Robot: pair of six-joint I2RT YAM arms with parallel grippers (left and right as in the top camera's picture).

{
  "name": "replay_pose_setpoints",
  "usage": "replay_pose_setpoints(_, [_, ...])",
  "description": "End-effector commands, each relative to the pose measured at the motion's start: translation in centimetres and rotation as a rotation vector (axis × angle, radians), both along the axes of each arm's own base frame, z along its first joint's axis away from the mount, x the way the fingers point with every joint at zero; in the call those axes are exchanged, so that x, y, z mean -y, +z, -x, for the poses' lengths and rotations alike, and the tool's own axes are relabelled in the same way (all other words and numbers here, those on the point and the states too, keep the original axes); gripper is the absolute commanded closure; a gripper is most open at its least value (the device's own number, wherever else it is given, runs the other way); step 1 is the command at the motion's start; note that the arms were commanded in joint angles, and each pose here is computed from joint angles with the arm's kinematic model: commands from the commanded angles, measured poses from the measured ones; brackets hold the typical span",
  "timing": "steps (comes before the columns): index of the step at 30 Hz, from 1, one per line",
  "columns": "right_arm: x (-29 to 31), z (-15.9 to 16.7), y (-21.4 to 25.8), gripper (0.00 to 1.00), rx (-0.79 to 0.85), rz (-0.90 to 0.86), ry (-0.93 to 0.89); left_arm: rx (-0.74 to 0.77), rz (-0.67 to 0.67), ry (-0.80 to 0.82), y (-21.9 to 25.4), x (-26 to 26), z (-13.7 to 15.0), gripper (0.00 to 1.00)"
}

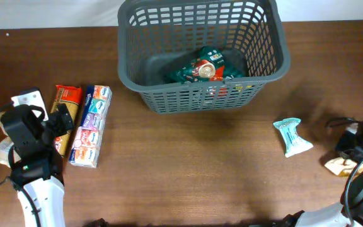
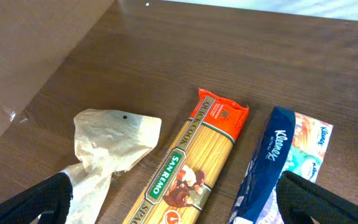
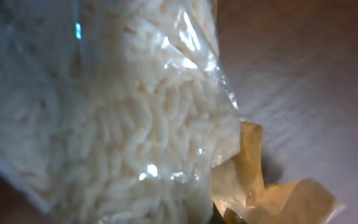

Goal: Pack container
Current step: 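Lift the brown paper bag into the basket and release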

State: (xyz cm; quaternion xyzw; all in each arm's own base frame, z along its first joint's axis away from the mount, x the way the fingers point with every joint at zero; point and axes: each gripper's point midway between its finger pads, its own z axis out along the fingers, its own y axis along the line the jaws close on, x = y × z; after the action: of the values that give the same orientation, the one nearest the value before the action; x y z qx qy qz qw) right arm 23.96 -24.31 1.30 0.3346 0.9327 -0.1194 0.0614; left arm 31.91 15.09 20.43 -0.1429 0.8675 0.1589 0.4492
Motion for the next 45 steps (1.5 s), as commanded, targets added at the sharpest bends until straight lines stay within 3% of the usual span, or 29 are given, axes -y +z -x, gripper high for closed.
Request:
replay_pose_setpoints(1, [0.0,-4.5,4.1,0.96,0.202,-0.062,-0.022,0.000,-0.019,0.000,0.4,-0.3,-0.1,0.01])
replay_pose_setpoints(7, [-0.1,-9.7,16.8,0.96,0.481,-0.110,-0.014,0.000,-0.019,0.000,0.4,-0.3,-0.1,0.01])
replay_pose_setpoints(13, [-4.3,-11.9,30.9,0.96,0.694,-0.112,0.145,0.000,-0.019,0.000,0.4,-0.3,-0.1,0.01])
replay_pose_setpoints(19, [-13.1,-12.9,41.5,0.96,0.843,-0.016,0.472,0.000,-0.019,0.000,0.4,-0.3,-0.1,0.01])
replay_pose_setpoints(23, [-21.3,-13.7,45.6,0.96,0.933,0.013,0.776,0.000,-0.019,0.000,0.4,-0.3,-0.1,0.01])
replay_pose_setpoints(27, [-28.6,-14.6,46.4,0.96,0.966,0.024,1.032,0.000,-0.019,0.000,0.4,-0.3,-0.1,0.01])
replay_pose_setpoints(33, [-37.8,-18.5,42.1,0.96,0.870,0.076,1.369,0.000,-0.019,0.000,0.4,-0.3,-0.1,0.01])
replay_pose_setpoints(38, [-39.5,-24.4,36.4,0.96,0.742,0.180,1.399,0.000,-0.019,0.000,0.4,-0.3,-0.1,0.01])
replay_pose_setpoints(45, [-40.7,-28.8,26.1,0.96,0.552,0.093,1.412,0.000,-0.019,0.000,0.4,-0.3,-0.1,0.01])
